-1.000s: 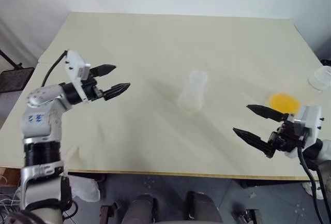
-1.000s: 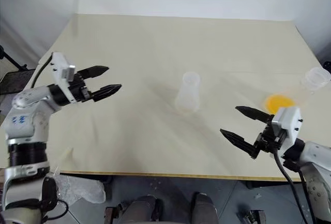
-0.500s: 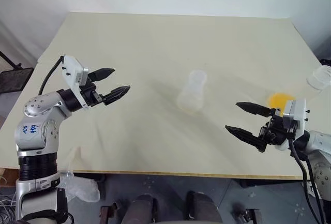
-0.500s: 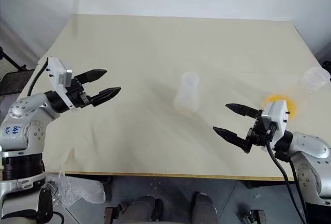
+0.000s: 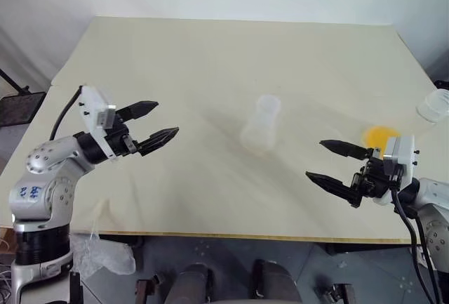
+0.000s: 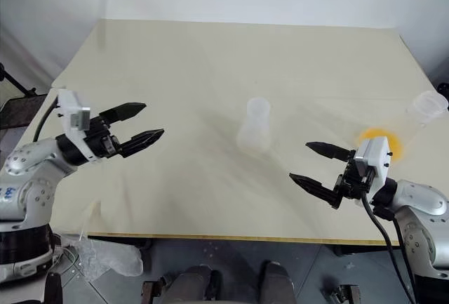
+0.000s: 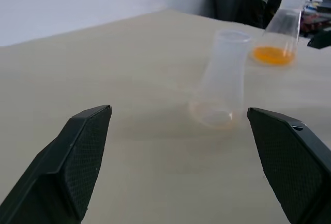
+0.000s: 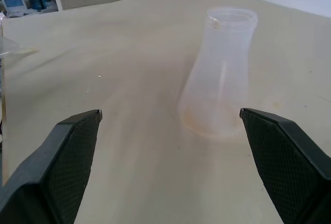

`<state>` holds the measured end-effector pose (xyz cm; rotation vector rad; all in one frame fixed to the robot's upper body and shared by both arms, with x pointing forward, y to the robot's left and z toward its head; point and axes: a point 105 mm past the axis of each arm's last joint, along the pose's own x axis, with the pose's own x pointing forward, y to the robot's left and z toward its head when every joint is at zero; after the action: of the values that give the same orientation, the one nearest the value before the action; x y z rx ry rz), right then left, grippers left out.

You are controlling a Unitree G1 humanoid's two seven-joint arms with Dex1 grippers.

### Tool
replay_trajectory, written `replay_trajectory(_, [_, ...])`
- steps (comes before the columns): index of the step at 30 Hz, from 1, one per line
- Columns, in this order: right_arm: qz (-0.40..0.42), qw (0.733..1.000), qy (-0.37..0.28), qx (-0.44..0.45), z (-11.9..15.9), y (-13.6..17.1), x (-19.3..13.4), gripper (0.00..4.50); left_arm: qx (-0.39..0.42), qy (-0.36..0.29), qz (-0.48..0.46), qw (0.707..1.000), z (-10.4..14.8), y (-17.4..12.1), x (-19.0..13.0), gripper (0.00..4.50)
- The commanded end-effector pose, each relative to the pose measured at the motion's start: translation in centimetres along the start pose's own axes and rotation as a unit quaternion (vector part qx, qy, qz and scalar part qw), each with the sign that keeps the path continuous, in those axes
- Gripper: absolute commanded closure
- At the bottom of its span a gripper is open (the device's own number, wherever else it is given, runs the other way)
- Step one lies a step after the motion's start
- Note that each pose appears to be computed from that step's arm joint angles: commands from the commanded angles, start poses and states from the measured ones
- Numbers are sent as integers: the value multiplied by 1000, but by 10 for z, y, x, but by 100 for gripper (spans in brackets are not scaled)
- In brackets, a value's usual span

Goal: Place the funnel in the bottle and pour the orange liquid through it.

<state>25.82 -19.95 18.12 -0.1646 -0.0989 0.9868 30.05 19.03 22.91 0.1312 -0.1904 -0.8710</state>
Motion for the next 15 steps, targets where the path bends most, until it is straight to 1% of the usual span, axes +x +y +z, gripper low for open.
replay_trajectory(1, [2, 1000, -7, -13, 6, 0, -1, 0, 30, -46, 25, 998, 19, -5, -13, 4])
replay_trajectory(3, [5, 1000, -6, -9, 4, 1, -1, 0, 28, -63, 41, 997, 21, -7, -19, 4])
replay_trajectory(8, [12, 1000, -5, 0, 0, 1, 0, 0, 18, -75, 53, 996, 21, -19, -33, 4])
replay_trajectory(13, [21, 1000, -6, 4, -1, 0, 3, 0, 8, -105, 74, 992, 27, -29, -47, 4])
replay_trajectory(15, [26, 1000, -5, 5, -1, 0, 4, 0, 2, -111, 82, 990, 26, -33, -54, 4])
